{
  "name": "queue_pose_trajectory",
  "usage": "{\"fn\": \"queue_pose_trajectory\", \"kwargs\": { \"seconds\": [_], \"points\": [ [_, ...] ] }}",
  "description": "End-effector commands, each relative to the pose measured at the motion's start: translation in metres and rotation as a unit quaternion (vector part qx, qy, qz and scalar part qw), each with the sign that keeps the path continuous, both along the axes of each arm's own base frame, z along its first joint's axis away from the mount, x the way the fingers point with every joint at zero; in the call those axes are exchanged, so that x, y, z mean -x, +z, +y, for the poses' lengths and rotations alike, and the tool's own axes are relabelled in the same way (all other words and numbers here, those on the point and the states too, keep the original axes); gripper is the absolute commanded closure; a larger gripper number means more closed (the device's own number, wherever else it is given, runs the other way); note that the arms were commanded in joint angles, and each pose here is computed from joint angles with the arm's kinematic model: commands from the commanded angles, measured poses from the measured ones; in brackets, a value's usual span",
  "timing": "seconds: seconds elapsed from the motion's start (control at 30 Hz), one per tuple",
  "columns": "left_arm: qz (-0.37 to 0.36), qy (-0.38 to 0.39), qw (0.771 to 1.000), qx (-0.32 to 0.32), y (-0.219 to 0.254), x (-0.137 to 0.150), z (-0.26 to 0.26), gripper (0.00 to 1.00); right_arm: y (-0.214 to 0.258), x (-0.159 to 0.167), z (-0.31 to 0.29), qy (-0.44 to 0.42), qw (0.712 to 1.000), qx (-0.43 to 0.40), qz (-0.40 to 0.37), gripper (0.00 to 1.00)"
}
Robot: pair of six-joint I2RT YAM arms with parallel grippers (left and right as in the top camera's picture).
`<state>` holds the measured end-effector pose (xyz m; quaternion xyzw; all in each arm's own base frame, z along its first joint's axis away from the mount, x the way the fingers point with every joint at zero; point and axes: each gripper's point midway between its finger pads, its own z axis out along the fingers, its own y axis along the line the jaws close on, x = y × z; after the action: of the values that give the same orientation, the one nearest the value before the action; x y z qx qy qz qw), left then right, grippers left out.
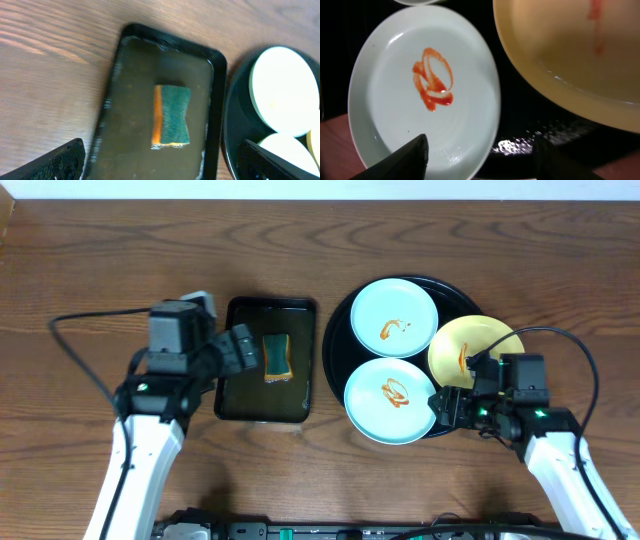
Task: Clean dirty plates on tray and stack at the side
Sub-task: 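Reach the left gripper to the sponge in the water tray and grasp it, then lift the sponge with the left gripper out of the water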
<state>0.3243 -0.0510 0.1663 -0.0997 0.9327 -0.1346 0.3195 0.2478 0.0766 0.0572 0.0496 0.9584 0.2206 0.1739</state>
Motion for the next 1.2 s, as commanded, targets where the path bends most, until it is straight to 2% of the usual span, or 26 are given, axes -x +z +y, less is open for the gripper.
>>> {"fn": "queue_pose_trajectory", "kwargs": {
  "seconds": [0.0, 0.2, 0.27, 0.43, 0.6, 0.87, 0.9, 1.0, 1.07, 1.17],
  "points": [
    [0.014, -0.041, 0.999, -0.009, -0.011, -0.011, -0.023, 0.05, -0.005, -0.006, 0.008, 0.011, 1.000, 0.000, 0.007, 0.46],
    [0.033, -0.080, 0.996, -0.015, -0.041, -0.025, -0.053, 0.12, -0.016, -0.012, 0.010, 0.005, 1.000, 0.001, 0.017, 0.49],
    [0.040, -0.082, 0.995, -0.035, -0.054, -0.030, -0.059, 0.14, -0.021, -0.013, 0.007, -0.010, 1.000, 0.008, 0.027, 0.50],
    [0.053, -0.098, 0.992, -0.052, -0.079, -0.036, -0.074, 0.15, -0.034, -0.011, 0.001, -0.022, 0.998, 0.023, 0.050, 0.50],
    [0.071, -0.097, 0.990, -0.074, -0.102, -0.039, -0.077, 0.15, -0.043, -0.007, 0.002, -0.020, 0.997, 0.025, 0.068, 0.64],
    [0.108, -0.099, 0.986, -0.084, -0.136, -0.037, -0.076, 0.16, -0.045, -0.008, 0.002, -0.020, 0.997, 0.025, 0.067, 0.77],
    [0.117, -0.098, 0.984, -0.089, -0.143, -0.036, -0.074, 0.21, -0.045, -0.009, 0.002, -0.021, 0.997, 0.024, 0.067, 0.76],
    [0.121, -0.093, 0.983, -0.098, -0.147, -0.036, -0.071, 0.27, -0.045, -0.009, 0.002, -0.021, 0.997, 0.024, 0.067, 0.76],
    [0.121, -0.088, 0.983, -0.106, -0.148, -0.037, -0.067, 0.37, -0.045, -0.009, 0.002, -0.021, 0.997, 0.024, 0.067, 0.76],
    [0.117, -0.078, 0.983, -0.121, -0.148, -0.038, -0.062, 0.47, -0.045, -0.009, 0.002, -0.021, 0.997, 0.024, 0.067, 0.80]
  ]
}}
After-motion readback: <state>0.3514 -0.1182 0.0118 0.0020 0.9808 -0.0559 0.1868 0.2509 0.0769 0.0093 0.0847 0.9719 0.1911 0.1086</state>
